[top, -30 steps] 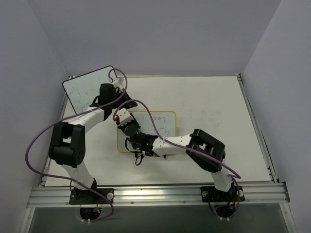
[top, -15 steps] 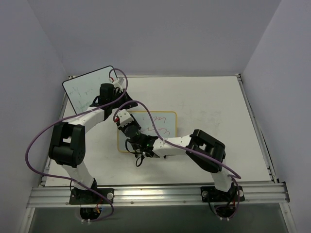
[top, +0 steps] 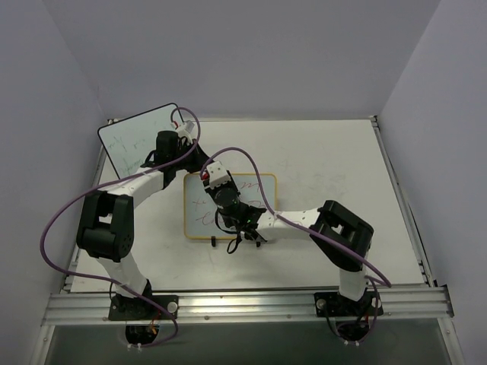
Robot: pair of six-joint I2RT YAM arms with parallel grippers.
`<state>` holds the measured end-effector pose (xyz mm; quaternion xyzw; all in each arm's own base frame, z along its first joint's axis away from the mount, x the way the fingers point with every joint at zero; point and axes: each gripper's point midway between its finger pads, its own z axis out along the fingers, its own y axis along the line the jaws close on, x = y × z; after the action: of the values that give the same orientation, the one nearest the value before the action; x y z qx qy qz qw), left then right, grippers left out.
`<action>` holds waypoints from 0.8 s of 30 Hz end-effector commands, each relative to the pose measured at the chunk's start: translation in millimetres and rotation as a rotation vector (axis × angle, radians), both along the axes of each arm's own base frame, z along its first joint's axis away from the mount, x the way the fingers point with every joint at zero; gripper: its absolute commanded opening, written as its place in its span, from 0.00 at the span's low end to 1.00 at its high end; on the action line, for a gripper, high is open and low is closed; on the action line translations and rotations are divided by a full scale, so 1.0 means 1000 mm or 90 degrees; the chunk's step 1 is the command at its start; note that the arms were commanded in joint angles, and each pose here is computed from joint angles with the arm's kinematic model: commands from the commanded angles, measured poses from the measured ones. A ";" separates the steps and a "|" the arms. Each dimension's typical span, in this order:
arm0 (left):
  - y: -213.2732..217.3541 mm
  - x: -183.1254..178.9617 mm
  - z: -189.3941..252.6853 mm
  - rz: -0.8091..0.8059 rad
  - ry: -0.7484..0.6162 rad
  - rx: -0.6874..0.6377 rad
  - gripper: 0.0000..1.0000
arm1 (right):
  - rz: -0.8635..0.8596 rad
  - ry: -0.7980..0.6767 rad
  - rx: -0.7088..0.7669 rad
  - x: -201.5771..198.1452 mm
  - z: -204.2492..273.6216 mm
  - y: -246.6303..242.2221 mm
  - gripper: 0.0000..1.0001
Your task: Erase the whiteboard
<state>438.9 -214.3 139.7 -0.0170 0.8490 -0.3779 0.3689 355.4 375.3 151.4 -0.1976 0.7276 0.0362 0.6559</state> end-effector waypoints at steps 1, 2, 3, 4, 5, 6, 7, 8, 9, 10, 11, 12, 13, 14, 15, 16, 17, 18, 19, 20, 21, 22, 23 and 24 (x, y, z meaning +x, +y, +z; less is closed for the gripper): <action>-0.007 0.006 0.014 -0.020 -0.028 -0.009 0.02 | -0.028 0.003 -0.025 0.004 -0.007 -0.011 0.00; -0.007 0.005 0.014 -0.020 -0.030 -0.008 0.02 | -0.022 0.003 -0.028 0.001 -0.010 -0.007 0.00; -0.007 0.005 0.013 -0.020 -0.029 -0.006 0.02 | -0.014 0.003 -0.029 -0.001 -0.010 -0.004 0.00; -0.007 0.004 0.013 -0.021 -0.028 -0.006 0.02 | -0.001 0.003 -0.028 -0.007 -0.011 0.004 0.00; -0.006 0.004 0.015 -0.022 -0.031 -0.005 0.02 | 0.008 0.004 -0.029 -0.011 -0.012 0.008 0.00; -0.006 0.003 0.013 -0.023 -0.029 -0.005 0.02 | 0.014 0.003 -0.029 -0.015 -0.014 0.011 0.00; -0.006 0.004 0.013 -0.022 -0.030 -0.004 0.02 | 0.028 0.000 -0.026 -0.023 -0.013 0.018 0.00; -0.007 0.003 0.013 -0.024 -0.029 -0.005 0.02 | 0.035 0.001 -0.027 -0.027 -0.015 0.022 0.00; -0.007 0.003 0.014 -0.025 -0.032 -0.007 0.02 | 0.042 0.001 -0.026 -0.030 -0.016 0.025 0.00; -0.007 0.003 0.013 -0.024 -0.030 -0.007 0.02 | 0.048 0.001 -0.026 -0.034 -0.018 0.028 0.00; -0.007 0.003 0.013 -0.025 -0.031 -0.008 0.02 | 0.060 0.003 -0.028 -0.042 -0.022 0.034 0.00; -0.007 0.003 0.013 -0.025 -0.031 -0.009 0.02 | 0.066 0.003 -0.029 -0.046 -0.024 0.037 0.00; -0.008 0.002 0.013 -0.026 -0.031 -0.009 0.02 | 0.071 0.002 -0.028 -0.049 -0.025 0.040 0.00; -0.008 0.002 0.014 -0.027 -0.032 -0.010 0.02 | 0.080 0.006 -0.032 -0.055 -0.031 0.045 0.00; -0.008 0.002 0.015 -0.027 -0.033 -0.010 0.02 | 0.085 0.008 -0.035 -0.058 -0.034 0.048 0.00; -0.008 0.002 0.014 -0.027 -0.032 -0.010 0.02 | 0.090 0.011 -0.038 -0.061 -0.038 0.052 0.00; -0.008 0.002 0.015 -0.028 -0.034 -0.011 0.02 | 0.094 0.012 -0.038 -0.063 -0.040 0.055 0.00; -0.009 0.001 0.014 -0.029 -0.033 -0.010 0.02 | 0.105 0.013 -0.038 -0.069 -0.042 0.060 0.00; -0.009 0.001 0.015 -0.030 -0.035 -0.011 0.02 | 0.109 0.015 -0.043 -0.071 -0.046 0.062 0.00; -0.009 0.001 0.015 -0.030 -0.035 -0.011 0.02 | 0.113 0.015 -0.043 -0.073 -0.046 0.066 0.00; -0.010 0.001 0.015 -0.031 -0.035 -0.011 0.02 | 0.120 0.015 -0.044 -0.077 -0.048 0.069 0.00; -0.010 0.001 0.014 -0.031 -0.035 -0.011 0.02 | 0.125 0.017 -0.047 -0.079 -0.051 0.071 0.00; -0.010 0.001 0.015 -0.032 -0.036 -0.011 0.02 | 0.129 0.016 -0.047 -0.081 -0.051 0.074 0.00; -0.011 0.001 0.016 -0.033 -0.038 -0.012 0.02 | 0.129 0.018 -0.051 -0.082 -0.053 0.074 0.00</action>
<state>437.7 -215.8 140.2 -0.0132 0.8481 -0.3818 0.3671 274.4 440.8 96.4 -0.3022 0.7158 0.0675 0.6259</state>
